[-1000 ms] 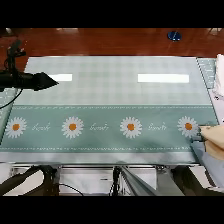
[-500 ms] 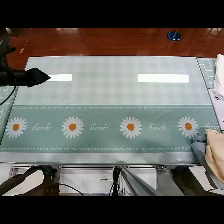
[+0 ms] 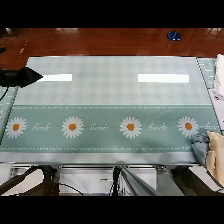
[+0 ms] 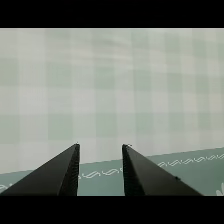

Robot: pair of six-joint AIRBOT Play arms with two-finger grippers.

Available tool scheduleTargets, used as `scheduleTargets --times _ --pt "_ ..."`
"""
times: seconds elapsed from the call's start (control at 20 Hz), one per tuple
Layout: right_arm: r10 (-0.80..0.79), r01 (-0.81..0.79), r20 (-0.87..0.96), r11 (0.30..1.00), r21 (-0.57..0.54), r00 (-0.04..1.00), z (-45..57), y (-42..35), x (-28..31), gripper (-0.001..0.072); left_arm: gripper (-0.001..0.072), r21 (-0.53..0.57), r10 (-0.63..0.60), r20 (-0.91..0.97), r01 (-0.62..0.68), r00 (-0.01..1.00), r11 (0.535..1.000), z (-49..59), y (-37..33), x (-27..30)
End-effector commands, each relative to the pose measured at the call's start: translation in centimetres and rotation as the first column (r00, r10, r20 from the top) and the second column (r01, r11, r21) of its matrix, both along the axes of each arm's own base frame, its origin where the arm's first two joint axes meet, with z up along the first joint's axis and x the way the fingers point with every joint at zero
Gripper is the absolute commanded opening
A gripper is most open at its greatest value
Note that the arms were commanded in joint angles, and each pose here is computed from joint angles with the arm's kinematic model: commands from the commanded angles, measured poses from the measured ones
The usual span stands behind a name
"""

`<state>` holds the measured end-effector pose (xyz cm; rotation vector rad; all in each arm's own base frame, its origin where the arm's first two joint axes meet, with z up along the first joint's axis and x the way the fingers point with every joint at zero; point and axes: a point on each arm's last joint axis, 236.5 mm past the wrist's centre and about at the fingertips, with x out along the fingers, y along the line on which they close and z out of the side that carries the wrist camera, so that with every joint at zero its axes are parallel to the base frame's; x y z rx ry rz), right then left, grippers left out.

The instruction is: Fold the shirts.

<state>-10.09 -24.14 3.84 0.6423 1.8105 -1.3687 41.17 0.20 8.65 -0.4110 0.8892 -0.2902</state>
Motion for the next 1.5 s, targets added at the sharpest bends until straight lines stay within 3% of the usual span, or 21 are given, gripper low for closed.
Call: scheduleTargets --times 0.0,0.05,0.1,0.15,0.2,0.25,0.3,0.35,0.4,0.45,0.5,0.6,0.75,0.95,1.05,1.15,1.2,1.25,1.45 --pt "0.195 -0.194 -0.015 0.957 -0.216 0.981 3.2 -6.8 3.1 0.0400 0.0343 0.006 0.019 0.025 -0.019 1.000 1.000 0.3 0.3 0.6" --pt "0.327 -0.292 0.038 0.885 -0.361 0.944 5.8 -10.5 7.9 0.0361 0.0343 0.024 0.011 0.066 -0.012 0.998 1.000 1.0 0.3 1.3" --pt "0.508 -0.359 0.135 0.750 -0.556 0.851 9.8 -14.0 16.1 0.0361 0.0343 0.067 -0.020 0.119 0.012 0.993 0.998 1.9 0.2 2.1" --pt "0.690 -0.325 0.257 0.593 -0.736 0.677 14.9 -15.4 26.3 0.0361 0.0343 0.127 -0.069 0.183 0.046 0.981 0.991 3.3 -0.2 3.0" --pt "0.808 -0.225 0.374 0.511 -0.830 0.455 19.5 -14.0 35.8 0.0368 0.0343 0.163 -0.099 0.239 0.061 0.966 0.985 4.9 -0.9 4.0" --pt "0.855 -0.172 0.481 0.513 -0.841 0.195 22.8 -9.8 45.0 0.0368 0.0343 0.180 -0.121 0.292 0.070 0.949 0.981 7.0 -2.0 5.1" --pt "0.833 -0.217 0.554 0.540 -0.813 -0.005 23.9 -4.4 51.7 0.0368 0.0343 0.195 -0.158 0.333 0.096 0.930 0.976 8.8 -3.7 5.9" --pt "0.771 -0.348 0.621 0.549 -0.760 -0.141 22.7 2.3 57.0 0.0367 0.0342 0.213 -0.207 0.354 0.136 0.912 0.967 10.2 -5.9 6.5" --pt "0.717 -0.527 0.669 0.498 -0.688 -0.197 19.5 9.0 59.9 0.0367 0.0342 0.247 -0.248 0.337 0.169 0.908 0.954 10.3 -7.7 6.8" --pt "0.684 -0.692 0.704 0.416 -0.590 -0.190 15.4 14.7 60.5 0.0367 0.0342 0.303 -0.292 0.270 0.207 0.918 0.930 9.2 -9.4 6.6" --pt "0.683 -0.842 0.714 0.289 -0.456 -0.152 10.8 19.7 59.4 0.0366 0.0342 0.353 -0.306 0.179 0.229 0.935 0.907 7.3 -10.3 6.2" --pt "0.764 -0.976 0.640 0.074 -0.207 -0.078 4.5 24.6 55.6 0.0365 0.0339 0.460 -0.329 -0.041 0.310 0.943 0.832 2.1 -11.5 4.3" --pt "0.796 -0.998 0.603 -0.022 -0.058 -0.052 -0.1 28.5 52.8 0.0366 0.0338 0.480 -0.375 -0.337 0.500 0.864 0.721 -4.7 -12.9 0.5" --pt "0.789 -0.986 0.604 0.011 0.164 0.109 -4.9 29.1 47.5 0.0367 0.0339 0.407 -0.335 -0.514 0.569 0.790 0.715 -8.7 -13.3 -2.3" --pt "0.782 -0.989 0.615 0.007 0.147 0.097 -5.6 29.3 47.3 0.0367 0.0340 0.412 -0.335 -0.498 0.558 0.800 0.721 -8.9 -13.3 -1.7" --pt "0.741 -0.999 0.670 0.016 0.043 0.041 -4.9 30.7 49.0 0.0368 0.0353 0.392 -0.347 -0.455 0.534 0.820 0.749 -9.0 -14.5 -0.9" --pt "0.722 -1.000 0.692 0.020 -0.016 0.003 -4.3 31.3 50.1 0.0384 0.0461 0.377 -0.349 -0.426 0.515 0.834 0.770 -9.1 -15.2 -0.4" --pt "0.707 -0.997 0.706 0.028 -0.074 -0.032 -3.7 31.8 51.3 0.0462 0.0530 0.371 -0.352 -0.404 0.503 0.844 0.781 -9.3 -15.6 0.0" --pt "0.698 -0.980 0.709 0.049 -0.193 -0.105 -3.0 32.1 54.0 0.0463 0.0533 0.370 -0.348 -0.405 0.499 0.846 0.783 -10.5 -15.5 0.1"
